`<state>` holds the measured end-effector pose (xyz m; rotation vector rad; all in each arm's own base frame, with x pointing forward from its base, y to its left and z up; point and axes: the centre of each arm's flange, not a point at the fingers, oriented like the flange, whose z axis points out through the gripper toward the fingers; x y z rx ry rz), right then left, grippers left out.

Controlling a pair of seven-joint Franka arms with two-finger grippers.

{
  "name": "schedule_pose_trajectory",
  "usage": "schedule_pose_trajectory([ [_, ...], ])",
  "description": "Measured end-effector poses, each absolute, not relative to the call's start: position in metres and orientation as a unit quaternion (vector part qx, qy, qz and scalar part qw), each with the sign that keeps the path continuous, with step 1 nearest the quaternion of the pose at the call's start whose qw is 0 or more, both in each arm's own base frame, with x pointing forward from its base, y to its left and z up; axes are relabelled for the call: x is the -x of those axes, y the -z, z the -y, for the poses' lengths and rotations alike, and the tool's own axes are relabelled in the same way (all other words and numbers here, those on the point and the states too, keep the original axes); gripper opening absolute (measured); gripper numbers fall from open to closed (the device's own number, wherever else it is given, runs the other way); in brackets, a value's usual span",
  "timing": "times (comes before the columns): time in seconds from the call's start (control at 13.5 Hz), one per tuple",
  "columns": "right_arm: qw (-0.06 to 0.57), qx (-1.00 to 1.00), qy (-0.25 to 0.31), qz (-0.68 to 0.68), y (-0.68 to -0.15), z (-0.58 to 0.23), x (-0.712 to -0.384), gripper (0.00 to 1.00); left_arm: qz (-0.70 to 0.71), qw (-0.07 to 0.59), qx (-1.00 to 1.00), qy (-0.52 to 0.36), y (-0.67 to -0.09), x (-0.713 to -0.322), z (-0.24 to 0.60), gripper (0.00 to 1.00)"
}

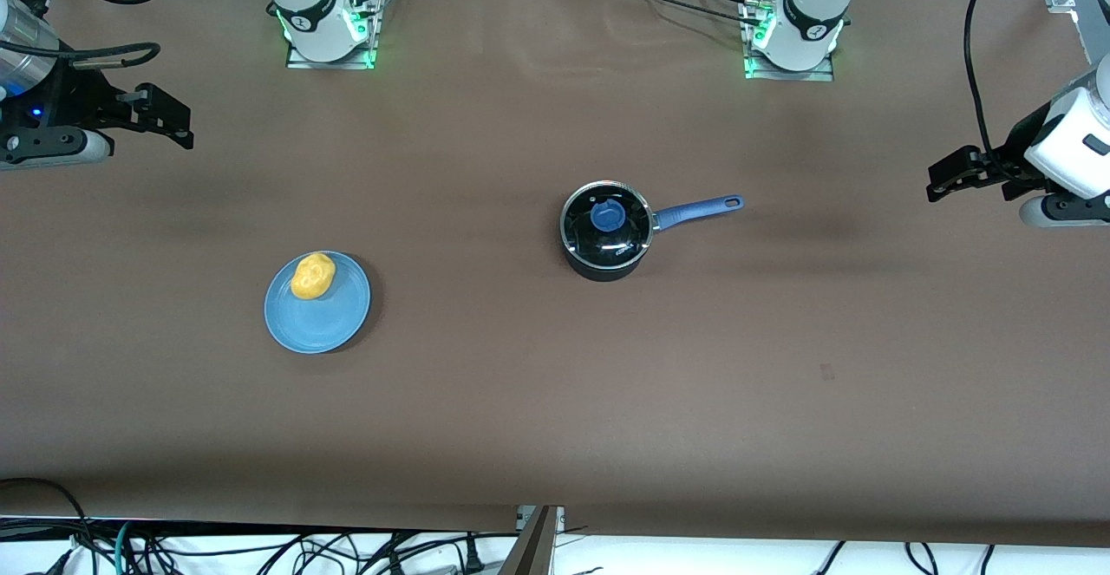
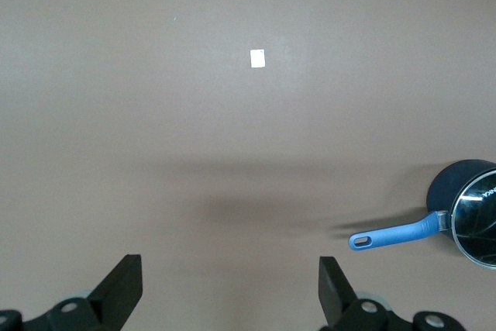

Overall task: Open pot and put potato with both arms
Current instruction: 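Reach the left gripper down to the blue knob of the glass lid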

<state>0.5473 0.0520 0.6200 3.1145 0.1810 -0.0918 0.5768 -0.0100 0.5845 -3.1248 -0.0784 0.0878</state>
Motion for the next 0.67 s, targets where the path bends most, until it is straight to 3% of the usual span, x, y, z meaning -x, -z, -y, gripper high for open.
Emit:
schedule_pose_trajectory([
  [0.45, 0.010, -0.998, 0.029, -0.058, -0.620, -0.052, -0.547, 1.00, 0.015, 0.007, 0.999, -0.029, -0.584, -0.576, 0.020, 1.00],
  [0.67, 0.010, -0.998, 0.029, -0.058, -0.620, -0.052, -0.547, 1.00, 0.037, -0.018, 0.998, -0.037, -0.579, -0.575, 0.063, 1.00],
])
